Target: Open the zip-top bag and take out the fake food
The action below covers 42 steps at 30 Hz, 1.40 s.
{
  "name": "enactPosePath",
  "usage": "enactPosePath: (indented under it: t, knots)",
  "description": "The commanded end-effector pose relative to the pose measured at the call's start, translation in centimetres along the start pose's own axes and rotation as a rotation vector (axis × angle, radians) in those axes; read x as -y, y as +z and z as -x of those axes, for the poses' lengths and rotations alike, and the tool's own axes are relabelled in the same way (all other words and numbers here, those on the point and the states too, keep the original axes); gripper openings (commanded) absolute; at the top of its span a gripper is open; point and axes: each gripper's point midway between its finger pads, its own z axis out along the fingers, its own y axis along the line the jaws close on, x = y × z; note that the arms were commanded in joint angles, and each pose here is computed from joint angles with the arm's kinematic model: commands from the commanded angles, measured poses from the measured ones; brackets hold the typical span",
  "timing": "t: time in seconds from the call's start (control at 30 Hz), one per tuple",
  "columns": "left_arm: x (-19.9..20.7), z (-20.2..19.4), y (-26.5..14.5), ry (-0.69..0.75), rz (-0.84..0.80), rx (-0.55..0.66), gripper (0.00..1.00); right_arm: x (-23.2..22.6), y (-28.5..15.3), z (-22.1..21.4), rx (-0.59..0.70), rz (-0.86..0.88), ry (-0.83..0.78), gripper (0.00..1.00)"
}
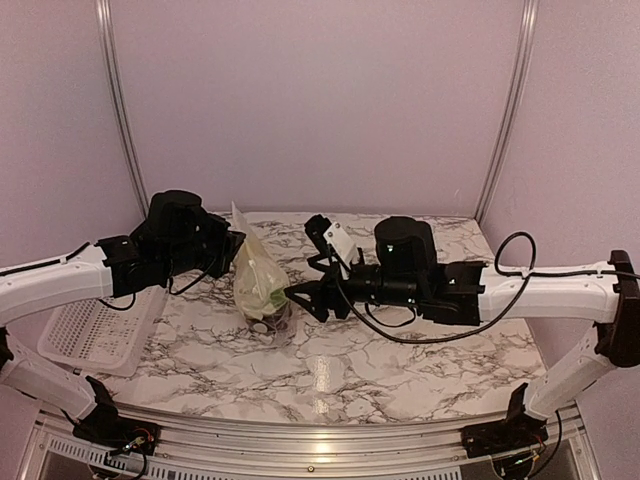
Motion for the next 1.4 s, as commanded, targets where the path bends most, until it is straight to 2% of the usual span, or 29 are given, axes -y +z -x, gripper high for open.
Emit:
enactPosePath:
  t: [0.0, 0.23, 0.4, 0.53, 0.63, 0.73, 0.97, 1.03, 1.13, 1.2, 1.37]
  knots:
    - [1.4, 0.0, 0.4, -0.106, -0.061, 0.021, 0.00, -0.2, 1.5, 2.3, 0.050, -0.119, -0.058, 0.83]
    - [1.5, -0.5, 0.8, -0.143, -0.075, -0.001, 0.00, -1.9, 4.3, 2.4, 0.067, -0.209, -0.204, 0.82]
    - [1.7, -0.6, 0.7, -0.147, -0.079, -0.009, 0.00, -1.3, 6.1, 2.1, 0.048, -0.299, -0.257, 0.76]
    - [1.5, -0.7, 0.6, -0.160, -0.088, -0.017, 0.00, 0.4, 6.9, 1.6, 0.007, -0.405, -0.270, 0.63]
    - [1.5, -0.6, 0.4, -0.163, -0.099, -0.016, 0.00, 1.5, 7.4, 1.0, -0.040, -0.478, -0.279, 0.48]
    - [1.5, -0.5, 0.3, -0.145, -0.100, -0.011, 0.00, 2.2, 7.2, 0.5, -0.067, -0.517, -0.280, 0.38]
    - [1.2, -0.3, -0.1, -0.101, -0.116, -0.008, 0.00, 2.1, 5.9, 1.1, -0.060, -0.489, -0.288, 0.06]
    - [1.2, 0.0, -0.5, -0.064, -0.121, 0.008, 0.00, 2.0, 5.5, 1.4, -0.051, -0.453, -0.285, 0.00]
    - [1.7, 0.7, -1.3, 0.037, -0.140, 0.040, 0.00, 1.7, 4.8, 1.3, -0.045, -0.353, -0.274, 0.00]
    - [2.5, 1.0, -2.1, 0.126, -0.177, 0.047, 0.10, 1.9, 4.0, 1.8, -0.027, -0.292, -0.263, 0.00]
    - [5.4, 1.3, -5.4, 0.505, -0.319, 0.073, 0.48, 1.9, 2.2, 2.0, -0.011, -0.166, -0.258, 0.00]
